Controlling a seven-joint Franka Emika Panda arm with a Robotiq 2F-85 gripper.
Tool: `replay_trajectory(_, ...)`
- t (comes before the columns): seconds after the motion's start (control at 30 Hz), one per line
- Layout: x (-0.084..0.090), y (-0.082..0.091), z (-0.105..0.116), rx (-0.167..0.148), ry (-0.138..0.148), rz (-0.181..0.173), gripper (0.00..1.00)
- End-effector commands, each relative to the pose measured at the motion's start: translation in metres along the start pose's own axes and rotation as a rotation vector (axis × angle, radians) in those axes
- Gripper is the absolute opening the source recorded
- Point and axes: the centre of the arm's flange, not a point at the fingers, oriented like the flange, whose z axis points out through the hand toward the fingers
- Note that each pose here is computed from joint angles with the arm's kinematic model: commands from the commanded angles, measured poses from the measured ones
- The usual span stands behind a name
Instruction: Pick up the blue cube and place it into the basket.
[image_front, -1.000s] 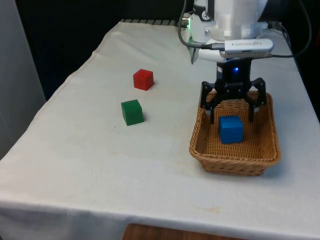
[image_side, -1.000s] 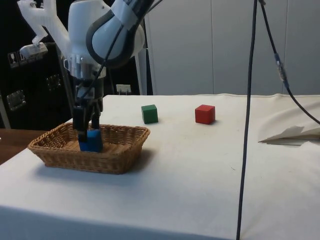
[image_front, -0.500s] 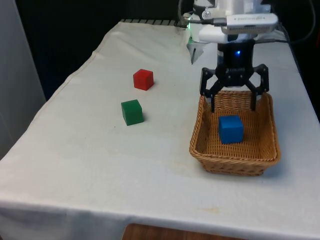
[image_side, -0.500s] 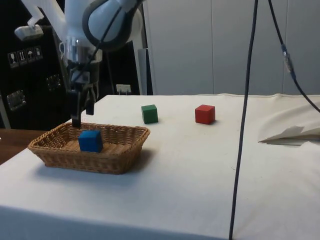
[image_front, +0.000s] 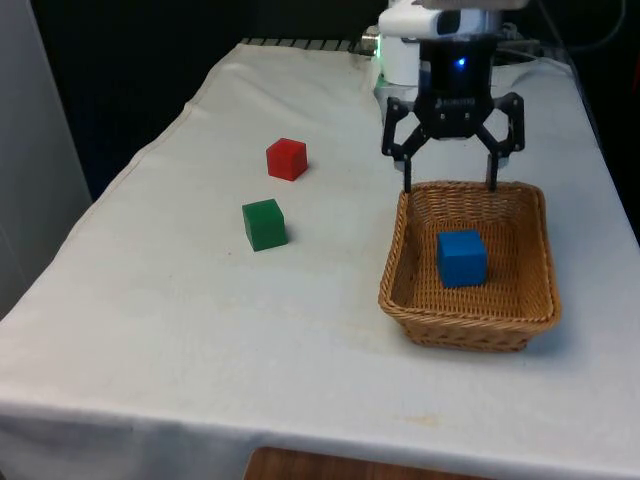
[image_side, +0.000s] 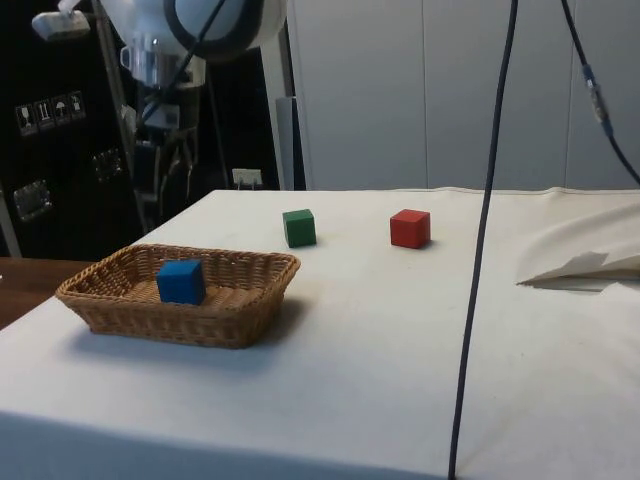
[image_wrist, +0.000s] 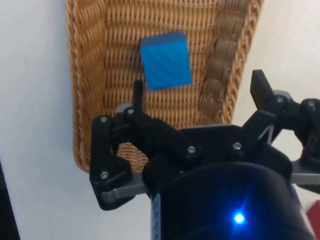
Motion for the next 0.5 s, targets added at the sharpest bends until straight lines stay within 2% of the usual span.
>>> replay_trajectory(0.0, -0.001, 0.003, -0.006, 0.000, 0.001, 0.001, 1.00)
replay_trajectory(0.13, 0.000, 0.012, -0.017, -0.008, 0.003, 0.005, 1.00)
replay_trajectory(0.17, 0.001, 0.010, -0.013, -0.010, 0.005, 0.005, 1.00)
replay_trajectory(0.4, -0.001, 0.028, -0.038, -0.023, 0.005, 0.010, 1.00)
replay_trajectory(0.47, 0.001, 0.027, -0.036, -0.026, 0.007, 0.011, 1.00)
